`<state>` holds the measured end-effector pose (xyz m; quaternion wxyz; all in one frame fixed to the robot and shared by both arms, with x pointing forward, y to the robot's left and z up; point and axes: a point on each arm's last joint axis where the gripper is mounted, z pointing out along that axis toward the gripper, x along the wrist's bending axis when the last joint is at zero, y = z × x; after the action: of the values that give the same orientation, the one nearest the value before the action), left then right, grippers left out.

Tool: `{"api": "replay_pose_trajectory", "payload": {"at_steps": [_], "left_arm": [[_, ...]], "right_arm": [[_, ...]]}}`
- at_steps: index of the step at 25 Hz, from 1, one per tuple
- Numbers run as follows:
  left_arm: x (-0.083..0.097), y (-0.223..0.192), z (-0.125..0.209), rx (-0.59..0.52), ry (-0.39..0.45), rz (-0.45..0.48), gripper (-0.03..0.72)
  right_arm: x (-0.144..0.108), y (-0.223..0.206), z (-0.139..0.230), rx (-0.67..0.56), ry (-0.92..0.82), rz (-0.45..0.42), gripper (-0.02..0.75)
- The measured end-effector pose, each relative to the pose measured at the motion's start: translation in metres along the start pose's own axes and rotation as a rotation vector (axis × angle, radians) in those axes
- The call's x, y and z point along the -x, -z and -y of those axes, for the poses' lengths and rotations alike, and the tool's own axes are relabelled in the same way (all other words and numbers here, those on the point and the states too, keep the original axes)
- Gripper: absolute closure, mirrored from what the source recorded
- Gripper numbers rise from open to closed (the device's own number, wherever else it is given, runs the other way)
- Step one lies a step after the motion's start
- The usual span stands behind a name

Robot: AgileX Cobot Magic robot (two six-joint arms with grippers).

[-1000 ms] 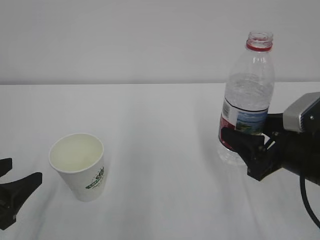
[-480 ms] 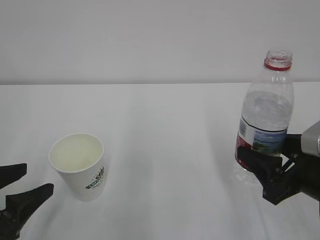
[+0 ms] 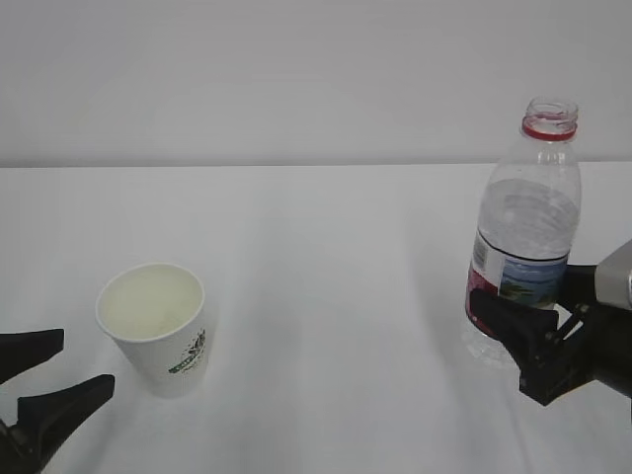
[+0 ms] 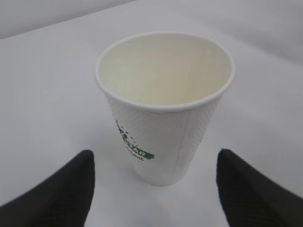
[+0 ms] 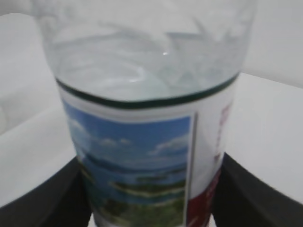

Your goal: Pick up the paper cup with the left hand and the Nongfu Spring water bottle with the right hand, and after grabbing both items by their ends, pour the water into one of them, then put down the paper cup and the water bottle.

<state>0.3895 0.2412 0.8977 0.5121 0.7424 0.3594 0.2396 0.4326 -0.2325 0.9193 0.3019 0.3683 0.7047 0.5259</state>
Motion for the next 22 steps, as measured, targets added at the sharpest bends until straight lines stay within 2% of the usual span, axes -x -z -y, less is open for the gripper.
{"api": "replay_pose_trajectory", "payload": {"at_steps": [6, 22], "left_arm": [[-0.002, -0.006, 0.006, -0.038, 0.022, 0.013, 0.01], [-0.009, -0.022, 0.01, -0.063, 0.027, 0.046, -0.003]], "right_arm": [[0.0, 0.0, 0.0, 0.0, 0.0, 0.0, 0.233], [0.0, 0.0, 0.0, -0.002, 0.001, -0.002, 0.234]]}}
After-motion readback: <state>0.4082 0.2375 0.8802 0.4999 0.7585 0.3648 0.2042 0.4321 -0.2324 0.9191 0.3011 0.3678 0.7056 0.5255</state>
